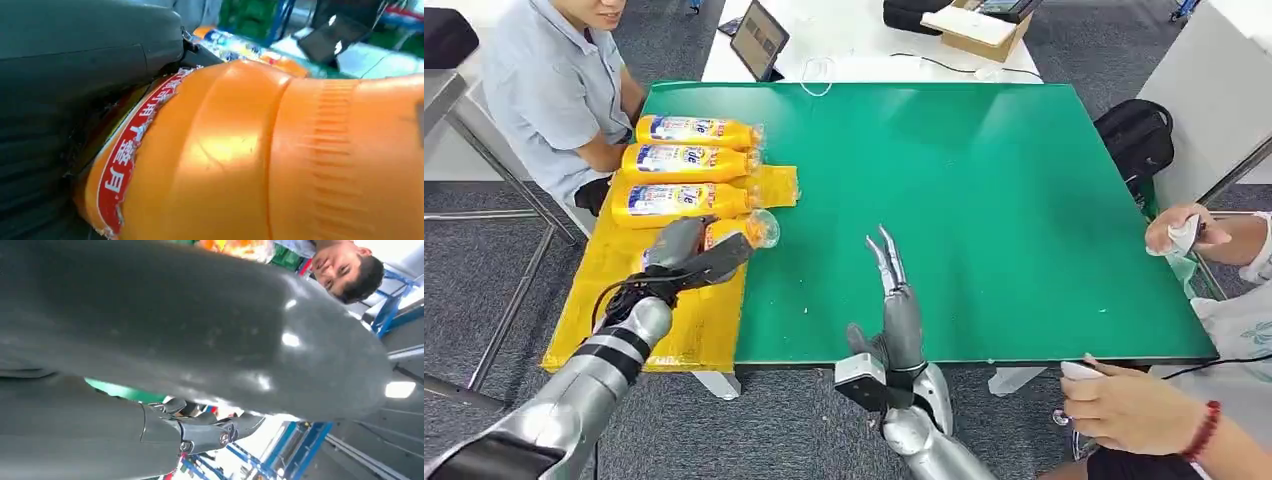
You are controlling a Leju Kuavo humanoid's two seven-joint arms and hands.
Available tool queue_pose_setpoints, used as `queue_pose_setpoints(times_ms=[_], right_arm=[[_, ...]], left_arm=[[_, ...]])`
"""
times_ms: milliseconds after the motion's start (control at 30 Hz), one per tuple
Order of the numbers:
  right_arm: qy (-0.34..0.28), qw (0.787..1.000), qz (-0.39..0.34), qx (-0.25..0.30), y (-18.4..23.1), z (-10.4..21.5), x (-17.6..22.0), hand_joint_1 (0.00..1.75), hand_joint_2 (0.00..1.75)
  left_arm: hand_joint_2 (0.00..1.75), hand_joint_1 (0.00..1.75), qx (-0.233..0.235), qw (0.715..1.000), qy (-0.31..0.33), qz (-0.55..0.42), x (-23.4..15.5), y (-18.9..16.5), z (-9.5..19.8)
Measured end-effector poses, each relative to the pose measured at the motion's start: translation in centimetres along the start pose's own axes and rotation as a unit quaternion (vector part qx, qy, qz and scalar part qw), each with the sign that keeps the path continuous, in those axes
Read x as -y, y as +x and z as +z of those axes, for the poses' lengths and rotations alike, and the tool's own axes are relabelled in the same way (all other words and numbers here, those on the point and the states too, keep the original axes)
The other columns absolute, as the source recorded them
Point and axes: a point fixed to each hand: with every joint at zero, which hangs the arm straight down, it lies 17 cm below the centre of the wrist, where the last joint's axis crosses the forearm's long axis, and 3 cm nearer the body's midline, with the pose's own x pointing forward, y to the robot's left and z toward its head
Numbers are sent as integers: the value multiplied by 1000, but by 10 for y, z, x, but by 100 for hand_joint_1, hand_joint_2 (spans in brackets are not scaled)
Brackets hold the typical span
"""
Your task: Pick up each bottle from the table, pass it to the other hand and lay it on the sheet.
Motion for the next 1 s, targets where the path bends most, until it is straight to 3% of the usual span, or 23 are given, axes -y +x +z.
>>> queue_pose_setpoints(times_ms=[333, 1000], right_arm=[[16, 1000, -23, 3, 8, 1, -15, 0, 0], [38, 998, -39, -7, 5, 9, -28, 0, 0]], left_arm=[[175, 175, -69, 993, -61, -79, 25, -23, -5], [175, 175, -55, 975, -131, -170, 77, -20, 18]])
